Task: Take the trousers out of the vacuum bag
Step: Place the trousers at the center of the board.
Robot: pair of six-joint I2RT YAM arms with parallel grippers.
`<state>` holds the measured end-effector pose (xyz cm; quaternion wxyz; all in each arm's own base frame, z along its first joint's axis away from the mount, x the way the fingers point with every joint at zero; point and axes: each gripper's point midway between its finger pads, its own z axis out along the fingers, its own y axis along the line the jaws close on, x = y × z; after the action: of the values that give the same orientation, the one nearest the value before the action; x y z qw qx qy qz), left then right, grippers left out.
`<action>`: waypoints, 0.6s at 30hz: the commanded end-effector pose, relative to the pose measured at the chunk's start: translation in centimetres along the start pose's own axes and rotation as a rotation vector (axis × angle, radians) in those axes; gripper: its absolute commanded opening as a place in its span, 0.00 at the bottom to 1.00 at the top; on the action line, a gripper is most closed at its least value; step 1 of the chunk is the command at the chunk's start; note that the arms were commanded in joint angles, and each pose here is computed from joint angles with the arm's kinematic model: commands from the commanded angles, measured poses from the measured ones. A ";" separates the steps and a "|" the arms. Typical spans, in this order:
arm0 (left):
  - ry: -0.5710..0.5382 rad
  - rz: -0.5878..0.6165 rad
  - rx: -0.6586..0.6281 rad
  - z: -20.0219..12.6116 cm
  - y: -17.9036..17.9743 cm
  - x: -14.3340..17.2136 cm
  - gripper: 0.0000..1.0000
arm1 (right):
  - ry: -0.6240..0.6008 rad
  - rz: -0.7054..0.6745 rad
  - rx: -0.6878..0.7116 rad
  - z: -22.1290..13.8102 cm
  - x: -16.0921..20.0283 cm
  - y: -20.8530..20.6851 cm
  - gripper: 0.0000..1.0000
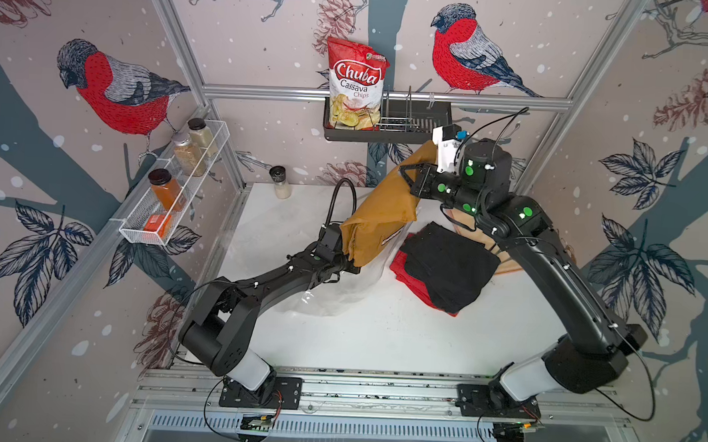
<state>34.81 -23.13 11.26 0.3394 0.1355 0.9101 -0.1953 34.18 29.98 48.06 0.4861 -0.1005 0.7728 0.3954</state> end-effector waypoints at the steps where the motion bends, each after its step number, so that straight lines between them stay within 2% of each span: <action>1: 0.023 -0.023 -0.107 -0.9 2.1 1.2 0.00 | -0.141 -0.019 -0.049 -0.6 -4.7 0.4 0.00; 9: 0.093 -0.009 -0.158 -0.1 3.7 3.5 0.00 | -0.189 0.000 -0.081 -0.9 -8.1 -0.4 0.00; 18: 0.140 -0.030 -0.186 0.3 4.8 6.3 0.00 | -0.202 0.021 -0.108 -1.2 -9.2 -1.4 0.00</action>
<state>32.75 -19.20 6.33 0.2953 0.1136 0.9409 -0.1208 39.00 26.08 50.95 0.5018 -0.0631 0.7556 0.4163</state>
